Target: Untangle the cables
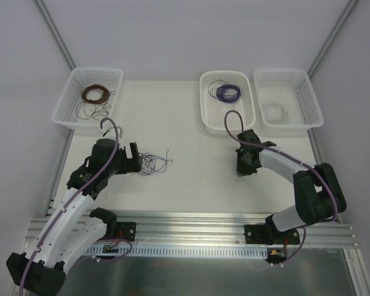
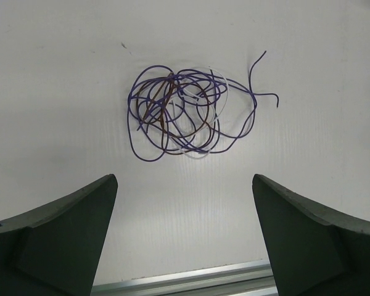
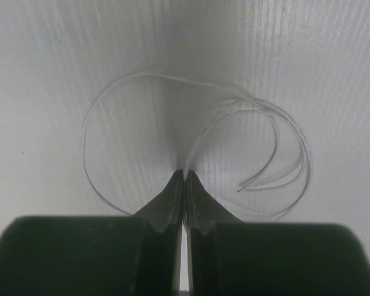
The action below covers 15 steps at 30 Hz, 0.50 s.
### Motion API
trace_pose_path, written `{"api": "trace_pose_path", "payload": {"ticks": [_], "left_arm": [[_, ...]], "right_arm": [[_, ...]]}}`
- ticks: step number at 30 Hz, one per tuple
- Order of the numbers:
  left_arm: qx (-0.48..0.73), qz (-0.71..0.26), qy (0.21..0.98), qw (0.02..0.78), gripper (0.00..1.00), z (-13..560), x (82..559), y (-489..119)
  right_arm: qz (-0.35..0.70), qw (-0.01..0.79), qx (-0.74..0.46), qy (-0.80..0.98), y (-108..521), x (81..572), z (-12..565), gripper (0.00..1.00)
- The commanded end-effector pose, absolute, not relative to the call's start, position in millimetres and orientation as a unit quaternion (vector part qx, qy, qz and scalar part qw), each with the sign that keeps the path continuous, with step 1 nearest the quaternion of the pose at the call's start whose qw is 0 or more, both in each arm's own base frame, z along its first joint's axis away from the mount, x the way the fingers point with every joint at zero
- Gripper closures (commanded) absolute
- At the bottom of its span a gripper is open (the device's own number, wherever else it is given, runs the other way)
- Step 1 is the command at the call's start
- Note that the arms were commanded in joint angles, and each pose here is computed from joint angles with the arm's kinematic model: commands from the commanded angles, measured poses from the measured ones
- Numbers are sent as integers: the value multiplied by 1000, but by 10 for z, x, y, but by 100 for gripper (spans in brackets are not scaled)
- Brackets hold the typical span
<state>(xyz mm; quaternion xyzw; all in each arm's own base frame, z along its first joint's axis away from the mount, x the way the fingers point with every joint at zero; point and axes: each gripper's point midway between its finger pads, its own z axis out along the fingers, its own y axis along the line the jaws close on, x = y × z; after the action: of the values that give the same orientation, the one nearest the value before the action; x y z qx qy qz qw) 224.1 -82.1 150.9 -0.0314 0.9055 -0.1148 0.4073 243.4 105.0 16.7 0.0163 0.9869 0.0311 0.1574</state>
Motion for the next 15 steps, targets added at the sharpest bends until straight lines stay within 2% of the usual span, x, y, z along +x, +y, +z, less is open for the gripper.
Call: {"api": "trace_pose_path", "payload": {"ticks": [1, 2, 6, 10, 15], "left_arm": [[-25, -90, 896, 435, 7, 1546, 2227, -700], [-32, -91, 889, 447, 7, 1586, 2235, -684], [-45, -81, 887, 453, 7, 1561, 2265, -639], [-40, -77, 891, 447, 7, 1538, 2289, -648], [-39, -79, 892, 444, 7, 1523, 2292, -660]], "right_arm": [[27, 186, 18, 982, 1027, 2526, 383, 99], [15, 180, 8, 983, 967, 2470, 469, 99], [-10, 255, -18, 967, 821, 2617, 1226, 99], [-46, 351, -23, 935, 632, 2898, 2210, 99], [-56, 437, 7, 898, 352, 3254, 3046, 99]]}}
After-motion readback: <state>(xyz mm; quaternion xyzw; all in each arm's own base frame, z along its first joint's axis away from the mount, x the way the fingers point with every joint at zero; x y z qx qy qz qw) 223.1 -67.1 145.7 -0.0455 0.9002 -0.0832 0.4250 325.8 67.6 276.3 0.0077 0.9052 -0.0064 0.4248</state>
